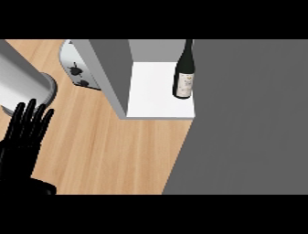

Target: Pick up the wine, place it into the cabinet and close the cabinet

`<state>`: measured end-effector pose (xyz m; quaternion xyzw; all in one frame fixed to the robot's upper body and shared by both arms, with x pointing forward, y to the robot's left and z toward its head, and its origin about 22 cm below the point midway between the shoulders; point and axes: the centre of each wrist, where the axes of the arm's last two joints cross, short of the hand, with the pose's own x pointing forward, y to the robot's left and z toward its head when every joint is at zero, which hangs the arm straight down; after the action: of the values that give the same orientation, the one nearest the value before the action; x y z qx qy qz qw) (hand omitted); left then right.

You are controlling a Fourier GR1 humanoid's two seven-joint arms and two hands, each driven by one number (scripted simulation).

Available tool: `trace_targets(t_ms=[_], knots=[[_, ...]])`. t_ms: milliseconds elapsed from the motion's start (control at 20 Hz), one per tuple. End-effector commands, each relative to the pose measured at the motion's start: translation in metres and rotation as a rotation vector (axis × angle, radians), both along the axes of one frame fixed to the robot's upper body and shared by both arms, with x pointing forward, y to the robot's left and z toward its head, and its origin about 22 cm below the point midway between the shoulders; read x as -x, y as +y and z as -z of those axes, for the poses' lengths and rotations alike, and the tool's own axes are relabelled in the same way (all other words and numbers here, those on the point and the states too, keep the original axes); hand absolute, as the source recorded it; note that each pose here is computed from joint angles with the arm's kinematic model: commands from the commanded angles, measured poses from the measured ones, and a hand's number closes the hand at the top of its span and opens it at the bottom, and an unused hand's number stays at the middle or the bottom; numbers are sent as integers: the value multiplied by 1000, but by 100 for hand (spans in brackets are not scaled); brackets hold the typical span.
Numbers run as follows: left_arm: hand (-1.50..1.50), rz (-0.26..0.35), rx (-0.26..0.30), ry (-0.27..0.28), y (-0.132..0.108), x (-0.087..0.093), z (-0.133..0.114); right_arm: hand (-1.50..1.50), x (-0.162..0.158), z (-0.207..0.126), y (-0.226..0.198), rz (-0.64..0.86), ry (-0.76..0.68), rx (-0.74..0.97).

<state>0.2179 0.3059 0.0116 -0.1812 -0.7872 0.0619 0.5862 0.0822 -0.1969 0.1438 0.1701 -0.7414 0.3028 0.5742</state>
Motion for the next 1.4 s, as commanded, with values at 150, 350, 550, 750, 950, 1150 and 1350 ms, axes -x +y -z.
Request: trace_targets(t_ms=[150,350,550,750,950,1150,1350], knots=[[-150,5,5,-20,30,5,-8,150,25,-45,14,-124,-20,-155],[-150,3,-3,-19,42,-2,-11,150,13,-38,24,-123,-31,-187],[-150,18,-11,-23,54,-5,-23,150,4,-33,32,-149,-13,-191],[-150,8,-24,-32,56,-12,-18,150,-11,-30,43,-173,-17,-184],[-150,40,-17,-12,59,-9,-20,150,-29,-34,58,-178,-33,-158],[-150,31,-15,-25,66,-11,-23,150,-54,-45,84,-164,-45,-166],[-150,25,-13,-14,80,-5,-20,150,-81,-60,142,-164,-26,-136]])
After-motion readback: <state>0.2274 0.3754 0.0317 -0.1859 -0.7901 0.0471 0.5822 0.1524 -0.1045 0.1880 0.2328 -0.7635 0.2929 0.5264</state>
